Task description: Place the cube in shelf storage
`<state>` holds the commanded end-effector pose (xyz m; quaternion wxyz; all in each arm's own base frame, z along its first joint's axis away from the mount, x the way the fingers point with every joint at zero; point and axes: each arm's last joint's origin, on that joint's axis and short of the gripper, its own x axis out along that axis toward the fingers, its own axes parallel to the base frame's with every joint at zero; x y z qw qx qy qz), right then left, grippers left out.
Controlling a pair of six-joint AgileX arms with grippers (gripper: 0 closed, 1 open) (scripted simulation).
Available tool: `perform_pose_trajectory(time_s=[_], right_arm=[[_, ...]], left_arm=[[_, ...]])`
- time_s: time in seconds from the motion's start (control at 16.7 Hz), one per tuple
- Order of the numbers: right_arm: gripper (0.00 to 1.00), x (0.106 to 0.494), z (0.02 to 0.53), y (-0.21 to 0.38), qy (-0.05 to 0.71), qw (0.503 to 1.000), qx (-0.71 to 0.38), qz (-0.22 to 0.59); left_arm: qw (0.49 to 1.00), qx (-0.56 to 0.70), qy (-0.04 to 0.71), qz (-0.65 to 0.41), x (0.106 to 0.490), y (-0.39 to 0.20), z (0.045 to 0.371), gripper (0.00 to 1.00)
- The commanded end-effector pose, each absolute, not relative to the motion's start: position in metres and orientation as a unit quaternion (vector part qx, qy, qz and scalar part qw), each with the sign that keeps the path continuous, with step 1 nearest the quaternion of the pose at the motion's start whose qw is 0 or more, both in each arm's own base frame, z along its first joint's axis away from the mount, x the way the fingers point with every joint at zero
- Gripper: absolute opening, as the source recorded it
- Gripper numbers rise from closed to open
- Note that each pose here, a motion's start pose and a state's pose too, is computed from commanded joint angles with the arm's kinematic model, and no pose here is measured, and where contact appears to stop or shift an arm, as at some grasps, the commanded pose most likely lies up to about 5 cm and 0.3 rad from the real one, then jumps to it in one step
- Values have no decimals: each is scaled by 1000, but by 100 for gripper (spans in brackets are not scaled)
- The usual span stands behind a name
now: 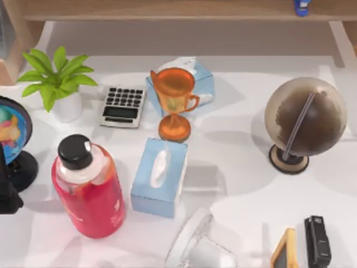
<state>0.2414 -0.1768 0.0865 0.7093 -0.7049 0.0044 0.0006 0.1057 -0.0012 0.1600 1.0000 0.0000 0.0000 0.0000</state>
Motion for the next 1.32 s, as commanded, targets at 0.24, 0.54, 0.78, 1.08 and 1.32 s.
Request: perform_pose_trajectory(time_s=[0.24,0.54,0.78,1.08,1.32], right_arm=[[15,241,87,-177,4,709,-705,1],[53,241,87,-177,4,709,-705,1],[83,241,87,-177,4,709,-705,1],[100,241,87,-177,4,709,-705,1],[100,241,87,-177,4,709,-705,1]], left_arm=[[1000,0,0,0,106,-1,160,100],[1000,0,0,0,106,-1,160,100],[1000,0,0,0,106,-1,160,100],[1000,0,0,0,106,-1,160,100],[1000,0,0,0,106,-1,160,100]])
